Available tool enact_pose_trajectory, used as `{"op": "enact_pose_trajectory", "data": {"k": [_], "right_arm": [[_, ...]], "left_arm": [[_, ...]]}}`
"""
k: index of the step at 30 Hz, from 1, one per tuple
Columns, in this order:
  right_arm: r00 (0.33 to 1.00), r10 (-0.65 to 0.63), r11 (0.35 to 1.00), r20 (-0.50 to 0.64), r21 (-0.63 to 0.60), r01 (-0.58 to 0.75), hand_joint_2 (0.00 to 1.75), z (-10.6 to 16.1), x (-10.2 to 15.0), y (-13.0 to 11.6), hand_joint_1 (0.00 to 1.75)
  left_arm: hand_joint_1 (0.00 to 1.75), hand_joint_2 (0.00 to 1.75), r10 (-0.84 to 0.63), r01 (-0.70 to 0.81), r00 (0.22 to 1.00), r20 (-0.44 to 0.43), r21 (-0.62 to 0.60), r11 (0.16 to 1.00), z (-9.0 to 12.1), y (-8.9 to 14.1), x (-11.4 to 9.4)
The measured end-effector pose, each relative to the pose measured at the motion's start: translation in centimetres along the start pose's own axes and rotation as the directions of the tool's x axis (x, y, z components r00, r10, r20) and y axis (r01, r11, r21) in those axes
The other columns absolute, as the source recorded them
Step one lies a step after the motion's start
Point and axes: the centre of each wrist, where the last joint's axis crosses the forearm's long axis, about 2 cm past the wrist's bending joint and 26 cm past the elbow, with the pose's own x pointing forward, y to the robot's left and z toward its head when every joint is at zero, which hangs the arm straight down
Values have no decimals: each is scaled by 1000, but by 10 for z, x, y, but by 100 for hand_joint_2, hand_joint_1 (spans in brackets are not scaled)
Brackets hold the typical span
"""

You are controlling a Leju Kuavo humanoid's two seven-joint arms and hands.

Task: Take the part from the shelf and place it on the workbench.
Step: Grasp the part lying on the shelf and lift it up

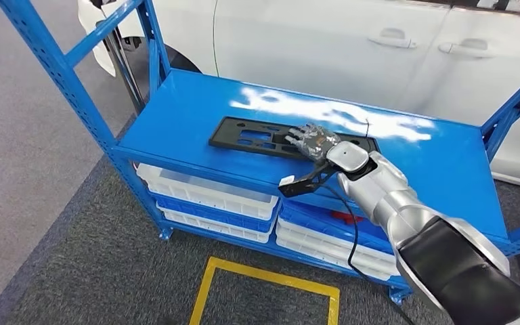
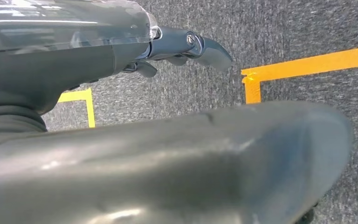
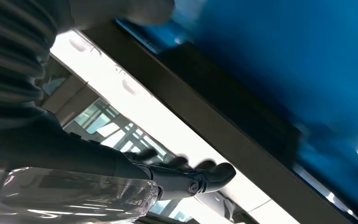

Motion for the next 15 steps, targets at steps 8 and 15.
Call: {"op": "enact_pose_trajectory", "data": {"k": [8, 15], "right_arm": [[1000, -9, 1000, 2, -9, 9, 175, -4, 8, -5, 174], [1000, -19, 999, 19, -47, 19, 175, -6, 4, -14, 175]], "left_arm": [[0, 0, -1, 1, 1000, -7, -1, 1000, 0, -1, -2], [0, 0, 2, -2, 1000, 9, 1, 1000, 0, 1, 0]]}}
